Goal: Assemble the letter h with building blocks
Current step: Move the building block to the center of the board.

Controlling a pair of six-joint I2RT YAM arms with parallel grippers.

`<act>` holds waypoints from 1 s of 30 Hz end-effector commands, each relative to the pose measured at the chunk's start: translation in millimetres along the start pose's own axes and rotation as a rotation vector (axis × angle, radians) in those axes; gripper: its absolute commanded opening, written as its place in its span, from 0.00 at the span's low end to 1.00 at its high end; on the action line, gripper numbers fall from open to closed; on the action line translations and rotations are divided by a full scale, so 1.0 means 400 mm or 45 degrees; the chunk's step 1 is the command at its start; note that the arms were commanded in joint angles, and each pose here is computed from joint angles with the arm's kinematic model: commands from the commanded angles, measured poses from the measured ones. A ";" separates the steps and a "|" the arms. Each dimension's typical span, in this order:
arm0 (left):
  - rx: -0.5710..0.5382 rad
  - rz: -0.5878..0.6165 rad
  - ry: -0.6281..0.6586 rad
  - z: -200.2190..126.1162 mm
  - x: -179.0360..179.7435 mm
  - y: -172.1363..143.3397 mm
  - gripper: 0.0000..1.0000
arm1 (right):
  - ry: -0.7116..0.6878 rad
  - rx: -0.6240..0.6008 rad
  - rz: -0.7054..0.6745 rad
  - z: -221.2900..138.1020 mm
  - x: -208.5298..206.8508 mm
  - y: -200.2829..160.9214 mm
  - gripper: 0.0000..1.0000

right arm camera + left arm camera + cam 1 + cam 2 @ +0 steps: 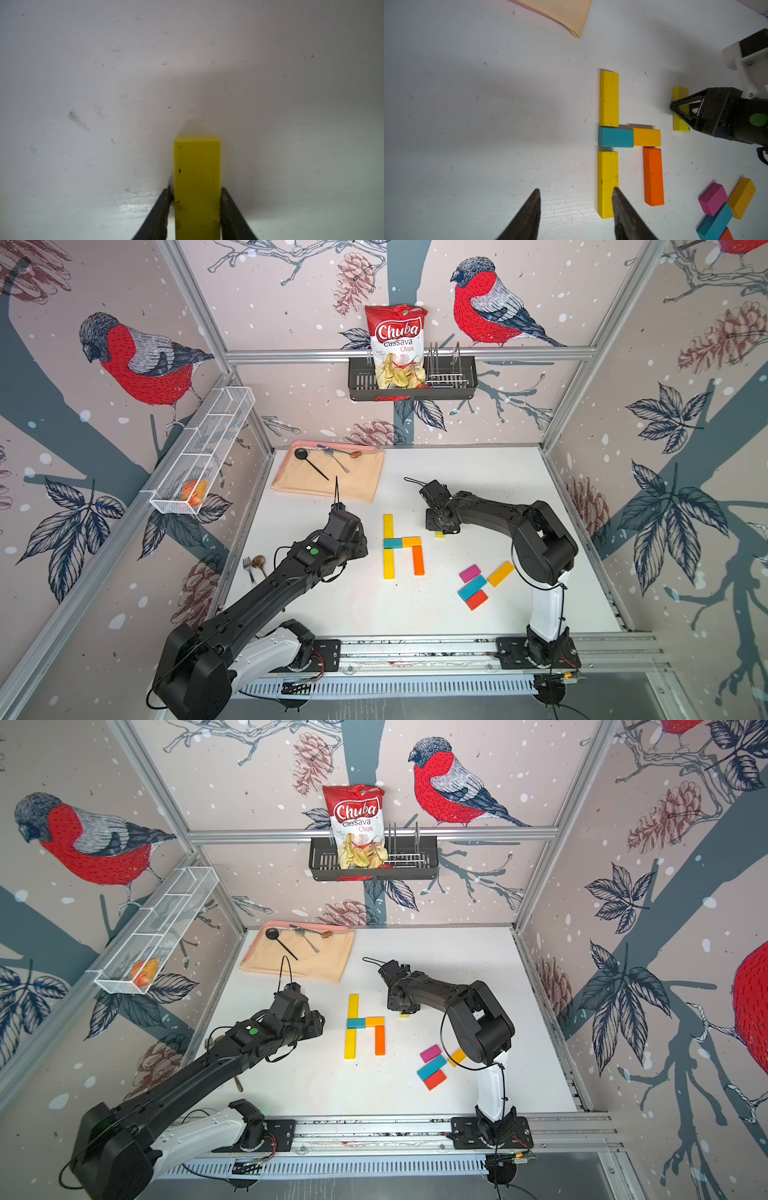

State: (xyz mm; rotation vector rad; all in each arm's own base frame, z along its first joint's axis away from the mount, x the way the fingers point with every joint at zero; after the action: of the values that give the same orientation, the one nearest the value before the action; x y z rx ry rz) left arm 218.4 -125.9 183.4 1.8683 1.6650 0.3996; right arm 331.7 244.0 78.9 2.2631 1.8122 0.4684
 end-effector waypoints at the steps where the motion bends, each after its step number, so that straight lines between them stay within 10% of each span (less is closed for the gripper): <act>1: -0.037 -0.007 -0.017 0.000 -0.006 0.015 0.54 | -0.100 0.162 -0.020 0.013 -0.040 -0.072 0.33; 30: -0.012 -0.007 -0.021 0.016 -0.005 0.001 0.54 | -0.194 0.089 -0.084 -0.018 -0.072 -0.081 0.47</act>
State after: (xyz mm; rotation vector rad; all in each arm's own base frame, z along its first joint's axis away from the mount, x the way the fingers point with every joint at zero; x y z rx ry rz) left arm 219.3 -127.9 176.9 1.8727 1.6683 0.3817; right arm 313.3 238.4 80.7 2.2263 1.7835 0.4333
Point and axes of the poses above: each gripper's point midway between its finger pads, its own z axis out along the fingers, its own x axis along the line the jaws close on, y = z × x, the point moved 7 cm from there along -z, back along the fingers, and after that the axes turned 15 degrees about z, right-handed, at the moved point
